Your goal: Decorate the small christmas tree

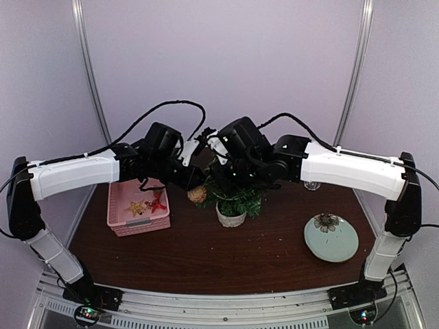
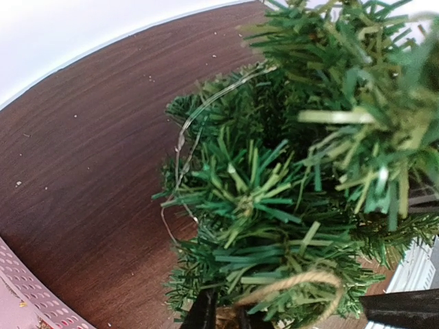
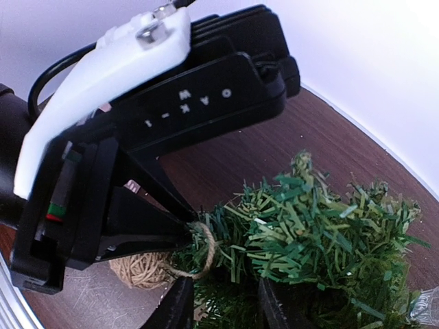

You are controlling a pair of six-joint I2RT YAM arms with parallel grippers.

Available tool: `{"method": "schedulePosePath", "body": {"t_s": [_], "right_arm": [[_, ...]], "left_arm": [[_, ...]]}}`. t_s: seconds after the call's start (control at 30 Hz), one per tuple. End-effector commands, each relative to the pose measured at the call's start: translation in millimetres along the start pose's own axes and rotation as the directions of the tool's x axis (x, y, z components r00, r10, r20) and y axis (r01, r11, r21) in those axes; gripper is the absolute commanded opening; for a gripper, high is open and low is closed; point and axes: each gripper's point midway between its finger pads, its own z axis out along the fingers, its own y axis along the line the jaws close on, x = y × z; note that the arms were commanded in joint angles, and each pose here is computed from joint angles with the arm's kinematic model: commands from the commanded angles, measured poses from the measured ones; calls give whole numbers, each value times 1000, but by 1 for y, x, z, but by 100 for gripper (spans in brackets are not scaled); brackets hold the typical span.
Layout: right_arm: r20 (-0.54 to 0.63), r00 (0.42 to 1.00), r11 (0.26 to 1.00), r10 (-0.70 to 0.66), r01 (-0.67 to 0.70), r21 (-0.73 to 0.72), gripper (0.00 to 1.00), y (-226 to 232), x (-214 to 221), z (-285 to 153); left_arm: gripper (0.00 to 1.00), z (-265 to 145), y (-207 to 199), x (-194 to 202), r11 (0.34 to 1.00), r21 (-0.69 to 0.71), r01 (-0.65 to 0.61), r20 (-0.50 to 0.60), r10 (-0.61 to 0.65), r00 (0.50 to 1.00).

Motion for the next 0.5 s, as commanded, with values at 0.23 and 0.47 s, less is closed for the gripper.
{"method": "schedulePosePath", "body": {"t_s": [0.23,0.47], "right_arm": [[63,998,1000,1,0,-13,34,-2,-16,-21],[71,997,1000,-9,10,-15,36,-2,-16,-23]], "left_arm": [[18,-2,1,-8,1000,13,13,18,-13,1000],[18,-12,-2,-14,1000,19,3,49,-3,999]]}}
